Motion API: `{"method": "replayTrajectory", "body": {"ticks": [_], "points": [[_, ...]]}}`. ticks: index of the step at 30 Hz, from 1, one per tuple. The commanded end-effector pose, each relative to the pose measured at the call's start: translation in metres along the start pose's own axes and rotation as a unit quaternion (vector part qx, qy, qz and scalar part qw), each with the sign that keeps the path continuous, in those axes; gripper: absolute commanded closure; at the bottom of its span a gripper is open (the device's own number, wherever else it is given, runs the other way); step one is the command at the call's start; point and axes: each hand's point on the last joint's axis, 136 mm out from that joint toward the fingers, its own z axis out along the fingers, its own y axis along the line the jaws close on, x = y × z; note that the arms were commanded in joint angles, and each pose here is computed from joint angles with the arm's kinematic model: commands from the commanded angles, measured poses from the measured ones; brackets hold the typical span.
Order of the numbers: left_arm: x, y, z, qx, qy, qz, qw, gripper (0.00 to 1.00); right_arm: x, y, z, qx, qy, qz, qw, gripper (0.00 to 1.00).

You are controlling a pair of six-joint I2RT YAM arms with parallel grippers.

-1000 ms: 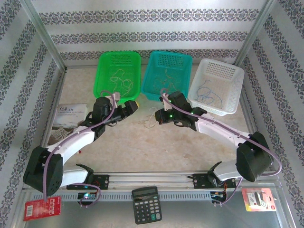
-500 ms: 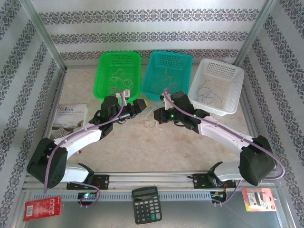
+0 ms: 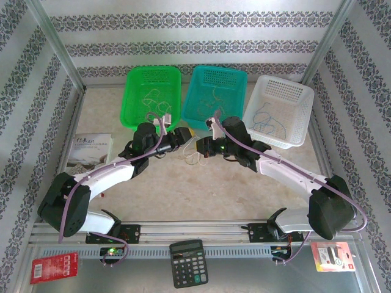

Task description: Untangle the cables

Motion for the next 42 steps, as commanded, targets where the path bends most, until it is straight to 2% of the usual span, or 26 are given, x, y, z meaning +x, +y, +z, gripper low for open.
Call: {"method": "replayTrajectory", "body": {"ticks": [1,6,9,13,19,27,31,42], "points": [[-0.009,-0.025,0.004,0.036,-0.016,0.019,0.999,0.50,-0.002,0.008,-0.003,-0.024,-0.006,-0.002,1.000,1.00],[-0.011,-0.025,0.005,0.038,-0.020,0.018,0.999,0.62,0.001,0.008,-0.001,-0.027,-0.002,0.000,1.000,1.00],[-0.012,-0.029,0.004,0.044,-0.022,0.021,0.999,0.75,0.003,0.006,0.000,-0.026,0.001,0.002,1.000,1.00],[-0.015,-0.038,0.002,0.055,-0.026,0.025,0.998,1.00,0.005,0.002,0.001,-0.019,0.001,0.002,1.000,1.00],[-0.025,-0.066,-0.005,0.089,-0.038,0.028,0.995,1.00,0.006,-0.011,0.007,0.003,-0.003,0.003,1.000,0.99],[-0.037,-0.120,-0.016,0.155,-0.050,0.026,0.986,1.00,-0.001,-0.027,0.018,0.025,-0.026,0.009,0.999,0.84],[-0.042,-0.145,-0.022,0.179,-0.053,0.030,0.982,1.00,-0.009,-0.035,0.021,0.041,-0.047,0.014,0.998,0.74],[-0.053,-0.184,-0.038,0.209,-0.069,0.051,0.974,1.00,-0.013,-0.060,0.023,0.073,-0.075,0.034,0.994,0.73]]}}
